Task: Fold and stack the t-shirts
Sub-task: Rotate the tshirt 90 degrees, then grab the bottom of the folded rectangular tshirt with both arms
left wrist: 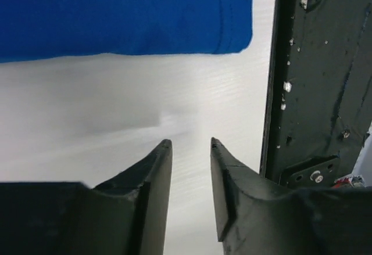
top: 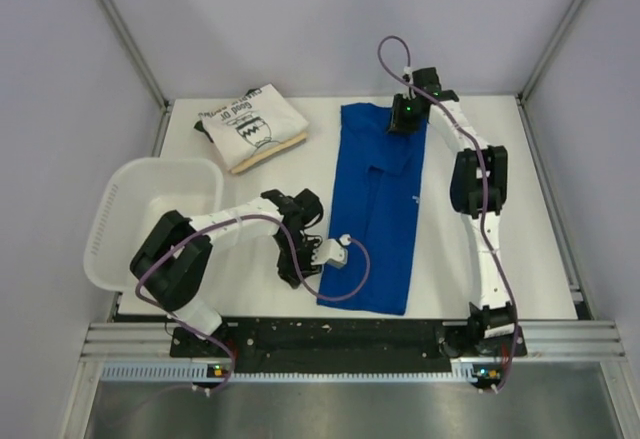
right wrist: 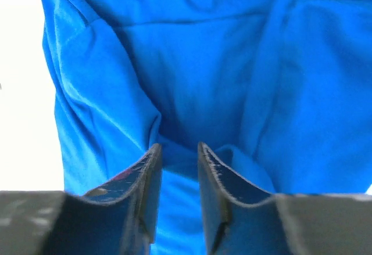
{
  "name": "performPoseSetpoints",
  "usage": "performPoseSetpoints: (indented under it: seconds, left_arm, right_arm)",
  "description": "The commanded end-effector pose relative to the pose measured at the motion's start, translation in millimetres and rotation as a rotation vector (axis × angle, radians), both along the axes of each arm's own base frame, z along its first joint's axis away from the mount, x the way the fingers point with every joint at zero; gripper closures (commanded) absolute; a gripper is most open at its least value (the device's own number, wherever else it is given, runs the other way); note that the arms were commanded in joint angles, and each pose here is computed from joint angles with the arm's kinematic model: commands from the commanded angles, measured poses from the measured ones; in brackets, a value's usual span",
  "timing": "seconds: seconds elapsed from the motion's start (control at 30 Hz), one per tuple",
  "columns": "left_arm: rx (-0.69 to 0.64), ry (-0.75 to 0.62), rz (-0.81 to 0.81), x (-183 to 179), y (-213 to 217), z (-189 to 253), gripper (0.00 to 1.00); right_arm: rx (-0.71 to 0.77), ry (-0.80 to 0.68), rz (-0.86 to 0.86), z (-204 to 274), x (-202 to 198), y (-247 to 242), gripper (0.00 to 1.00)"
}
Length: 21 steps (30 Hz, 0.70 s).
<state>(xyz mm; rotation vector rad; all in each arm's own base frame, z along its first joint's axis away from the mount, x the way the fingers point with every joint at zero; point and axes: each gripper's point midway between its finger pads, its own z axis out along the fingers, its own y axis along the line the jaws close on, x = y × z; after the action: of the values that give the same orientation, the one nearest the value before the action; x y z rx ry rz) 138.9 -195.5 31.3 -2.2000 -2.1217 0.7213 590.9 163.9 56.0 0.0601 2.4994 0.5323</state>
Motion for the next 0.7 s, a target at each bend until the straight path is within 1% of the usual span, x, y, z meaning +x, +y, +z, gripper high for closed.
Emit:
performPoseSetpoints:
  seconds: [0.0, 0.03, 0.07, 0.1, 0.13, 0.17, 0.2, 0.23, 0.27, 0.3, 0.33, 0.37, 0.4, 0.47, 0.53, 0.57, 0.63, 0.67]
  left_arm:
    - [-0.101, -0.021, -0.050, -1.2, -6.3, 40.5, 0.58]
    - [-0.110, -0.017, -0.061, -1.1, -8.6, 46.3, 0.48]
    - [-0.128, -0.017, -0.066, 1.3, -13.7, 54.1, 0.36]
    - [-0.149, -0.017, -0.071, 2.8, -19.0, 59.8, 0.23]
    - [-0.178, -0.028, -0.079, 5.6, -26.4, 66.1, 0.21]
    - [-0.217, -0.030, -0.091, 5.0, -34.1, 71.3, 0.17]
    - [-0.254, -0.040, -0.109, 4.7, -42.2, 75.1, 0.14]
    - [-0.282, -0.047, -0.128, 3.0, -49.1, 76.0, 0.12]
    - [-0.303, -0.051, -0.145, 1.1, -55.6, 75.2, 0.11]
    - [-0.307, -0.049, -0.171, -4.7, -61.0, 71.3, 0.07]
    - [-0.312, -0.061, -0.193, -6.2, -65.1, 68.2, 0.07]
    - [-0.309, -0.068, -0.221, -10.4, -67.7, 64.0, 0.07]
    - [-0.303, -0.072, -0.246, -15.8, -69.3, 59.4, 0.06]
    - [-0.306, -0.094, -0.290, -23.0, -72.4, 50.2, 0.07]
    - [-0.314, -0.114, -0.308, -26.4, -75.6, 42.1, 0.09]
    - [-0.316, -0.119, -0.312, -29.0, -76.2, 38.0, 0.12]
    - [-0.323, -0.129, -0.323, -33.6, -78.1, 31.1, 0.15]
    - [-0.314, -0.128, -0.332, -37.8, -75.9, 26.0, 0.18]
  right_arm:
    - [0.047, -0.270, -0.063, 146.9, 2.8, -81.4, 0.61]
    - [0.065, -0.317, -0.052, 174.6, -5.8, -87.3, 0.54]
    - [0.088, -0.349, -0.028, 195.6, -16.4, -95.0, 0.50]
    - [0.095, -0.396, 0.030, 224.7, -38.3, -90.7, 0.47]
    - [0.080, -0.467, 0.081, 257.6, -58.8, -87.0, 0.44]
    - [0.064, -0.465, 0.139, 254.6, -83.6, -79.3, 0.41]
    - [0.042, -0.512, 0.184, 268.0, -108.6, -74.2, 0.39]
    - [0.011, -0.534, 0.249, 262.7, -133.9, -59.9, 0.37]
    - [-0.038, -0.580, 0.287, 261.2, -159.5, -54.9, 0.33]
    - [-0.081, -0.637, 0.344, 260.4, -184.3, -48.4, 0.31]
    - [-0.108, -0.663, 0.403, 243.4, -207.3, -41.3, 0.11]
    - [-0.144, -0.727, 0.467, 239.3, -230.9, -36.5, 0.05]
    - [-0.170, -0.748, 0.570, 217.3, -256.2, -29.8, 0.05]
    - [-0.166, -0.833, 0.788, 194.9, -313.7, -14.7, 0.05]
    - [-0.173, -0.844, 0.959, 164.9, -365.3, -7.8, 0.05]
    - [-0.194, -0.832, 1.044, 145.5, -383.4, -7.6, 0.08]
    - [-0.216, -0.705, 1.186, 97.3, -418.2, -11.0, 0.15]
    - [-0.247, -0.671, 1.319, 78.6, -436.8, -13.9, 0.20]
